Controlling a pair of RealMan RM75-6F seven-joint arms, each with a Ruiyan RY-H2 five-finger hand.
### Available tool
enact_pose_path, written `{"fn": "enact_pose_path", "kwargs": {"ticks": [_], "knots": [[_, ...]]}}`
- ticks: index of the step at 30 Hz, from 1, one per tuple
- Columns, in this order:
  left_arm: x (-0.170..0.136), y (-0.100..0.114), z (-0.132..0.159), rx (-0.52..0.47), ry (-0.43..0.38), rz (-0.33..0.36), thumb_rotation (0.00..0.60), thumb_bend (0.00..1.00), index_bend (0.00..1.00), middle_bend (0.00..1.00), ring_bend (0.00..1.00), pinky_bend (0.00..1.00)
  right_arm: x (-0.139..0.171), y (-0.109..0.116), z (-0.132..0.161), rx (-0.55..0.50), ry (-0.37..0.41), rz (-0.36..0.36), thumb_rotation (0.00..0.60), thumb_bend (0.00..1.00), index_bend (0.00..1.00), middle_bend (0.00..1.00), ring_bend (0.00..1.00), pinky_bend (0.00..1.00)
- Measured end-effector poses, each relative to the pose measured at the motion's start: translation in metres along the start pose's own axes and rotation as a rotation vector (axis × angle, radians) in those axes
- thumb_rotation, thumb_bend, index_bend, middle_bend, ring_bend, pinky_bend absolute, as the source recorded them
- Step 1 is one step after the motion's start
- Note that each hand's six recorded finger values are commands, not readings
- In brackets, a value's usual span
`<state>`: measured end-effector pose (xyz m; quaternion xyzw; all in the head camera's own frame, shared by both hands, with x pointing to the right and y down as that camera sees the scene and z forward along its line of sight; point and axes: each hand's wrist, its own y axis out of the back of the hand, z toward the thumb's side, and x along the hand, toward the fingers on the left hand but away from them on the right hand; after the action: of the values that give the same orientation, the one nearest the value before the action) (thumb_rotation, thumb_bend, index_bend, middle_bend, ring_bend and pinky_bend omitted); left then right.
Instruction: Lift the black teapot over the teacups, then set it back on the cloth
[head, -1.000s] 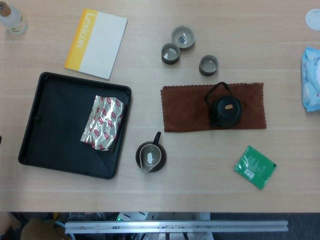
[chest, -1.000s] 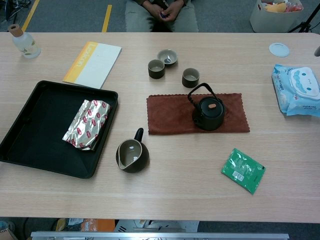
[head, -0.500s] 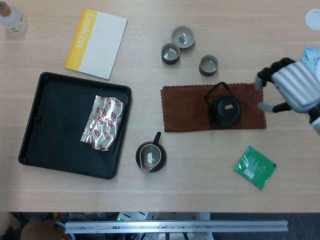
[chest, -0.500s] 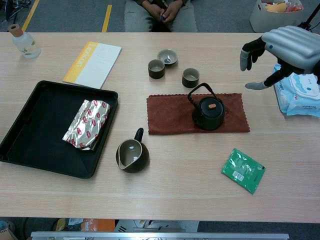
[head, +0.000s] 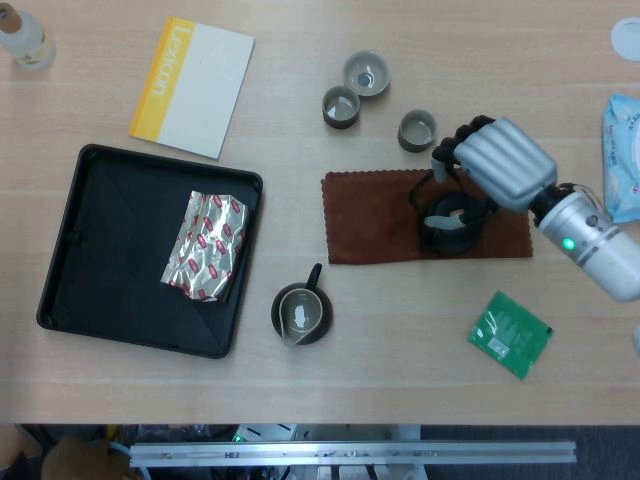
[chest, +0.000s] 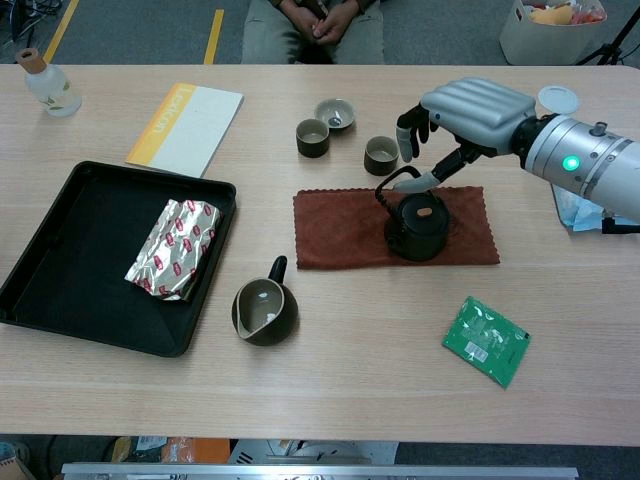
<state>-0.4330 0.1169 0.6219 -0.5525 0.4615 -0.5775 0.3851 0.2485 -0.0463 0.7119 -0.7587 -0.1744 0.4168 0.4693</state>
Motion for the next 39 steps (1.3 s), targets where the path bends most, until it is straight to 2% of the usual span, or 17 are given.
{"fn": "enact_pose_path", "kwargs": {"ticks": [5,7,28,39], "knots": [[0.000,-0.001,0.001,-0.002,0.003,-0.004,0.600,0.25,0.12,0.14,0.10,0.07,-0.017,-0.002,0.006,0.007,0.015,0.000,0.151,0.11,0.52,0.51,0.40,0.33],[0.001,-0.002,0.001,-0.003,0.003,-0.005,0.600,0.25,0.12,0.14,0.10,0.07,-0.023,-0.003,0.009,0.018,0.020,-0.001,0.141,0.10,0.52,0.51,0.40,0.33],[0.003,-0.006,0.000,-0.019,0.011,-0.008,0.600,0.25,0.12,0.14,0.10,0.07,-0.064,-0.037,0.020,0.070,0.024,0.082,0.140,0.10,0.52,0.52,0.40,0.33],[0.003,-0.007,-0.002,-0.028,0.016,-0.008,0.600,0.25,0.12,0.14,0.10,0.07,-0.060,-0.048,0.022,0.058,0.037,0.120,0.140,0.11,0.53,0.55,0.43,0.33]]}}
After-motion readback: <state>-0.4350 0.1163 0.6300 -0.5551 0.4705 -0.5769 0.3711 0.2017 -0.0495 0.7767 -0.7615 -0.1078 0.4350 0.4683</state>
